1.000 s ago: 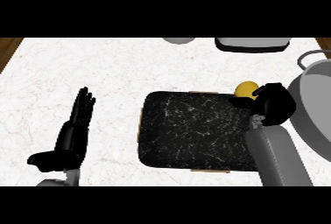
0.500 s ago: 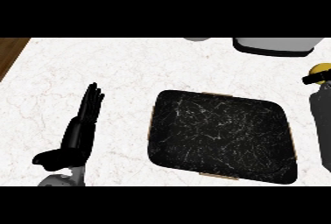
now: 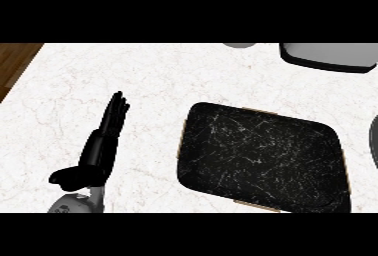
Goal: Pick the lemon from the tray and place it in the pot
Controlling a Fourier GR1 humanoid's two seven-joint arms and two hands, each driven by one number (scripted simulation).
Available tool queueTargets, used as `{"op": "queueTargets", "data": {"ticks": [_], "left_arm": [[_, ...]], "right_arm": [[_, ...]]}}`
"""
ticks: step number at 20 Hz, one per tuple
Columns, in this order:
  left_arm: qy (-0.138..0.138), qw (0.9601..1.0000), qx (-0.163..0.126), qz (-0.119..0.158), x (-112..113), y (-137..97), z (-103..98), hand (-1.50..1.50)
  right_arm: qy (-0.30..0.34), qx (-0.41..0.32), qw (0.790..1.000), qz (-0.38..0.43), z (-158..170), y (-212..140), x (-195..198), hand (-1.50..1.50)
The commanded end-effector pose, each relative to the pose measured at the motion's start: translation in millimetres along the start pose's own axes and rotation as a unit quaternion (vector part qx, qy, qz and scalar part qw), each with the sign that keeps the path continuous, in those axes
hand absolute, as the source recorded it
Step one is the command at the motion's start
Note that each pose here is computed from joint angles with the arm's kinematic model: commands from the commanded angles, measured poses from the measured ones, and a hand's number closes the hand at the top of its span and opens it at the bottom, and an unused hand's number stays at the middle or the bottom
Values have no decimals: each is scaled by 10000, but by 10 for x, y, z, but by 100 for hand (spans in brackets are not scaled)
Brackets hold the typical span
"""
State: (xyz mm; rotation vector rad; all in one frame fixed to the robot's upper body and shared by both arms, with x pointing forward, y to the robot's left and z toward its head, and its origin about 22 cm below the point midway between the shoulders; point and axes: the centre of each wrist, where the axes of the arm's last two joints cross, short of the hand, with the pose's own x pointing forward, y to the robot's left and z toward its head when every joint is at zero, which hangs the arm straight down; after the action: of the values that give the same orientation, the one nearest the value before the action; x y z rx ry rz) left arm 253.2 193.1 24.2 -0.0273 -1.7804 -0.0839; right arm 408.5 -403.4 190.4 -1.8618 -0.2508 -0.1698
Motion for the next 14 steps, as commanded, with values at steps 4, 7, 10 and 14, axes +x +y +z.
{"op": "queueTargets", "data": {"ticks": [4,7,10,14], "left_arm": [[-17,10000,15,46,14,-45,-65,0],[56,10000,37,58,17,-67,-64,0],[81,10000,7,14,3,-80,-61,0],[106,9997,238,-12,-38,8,-32,0]], "right_arm": [[1504,-521,9866,365,-187,-128,91,150],[1762,-605,9816,429,-276,-236,121,150],[1802,-666,9797,565,-295,-251,138,150],[1897,-705,9770,667,-330,-137,68,150]]}}
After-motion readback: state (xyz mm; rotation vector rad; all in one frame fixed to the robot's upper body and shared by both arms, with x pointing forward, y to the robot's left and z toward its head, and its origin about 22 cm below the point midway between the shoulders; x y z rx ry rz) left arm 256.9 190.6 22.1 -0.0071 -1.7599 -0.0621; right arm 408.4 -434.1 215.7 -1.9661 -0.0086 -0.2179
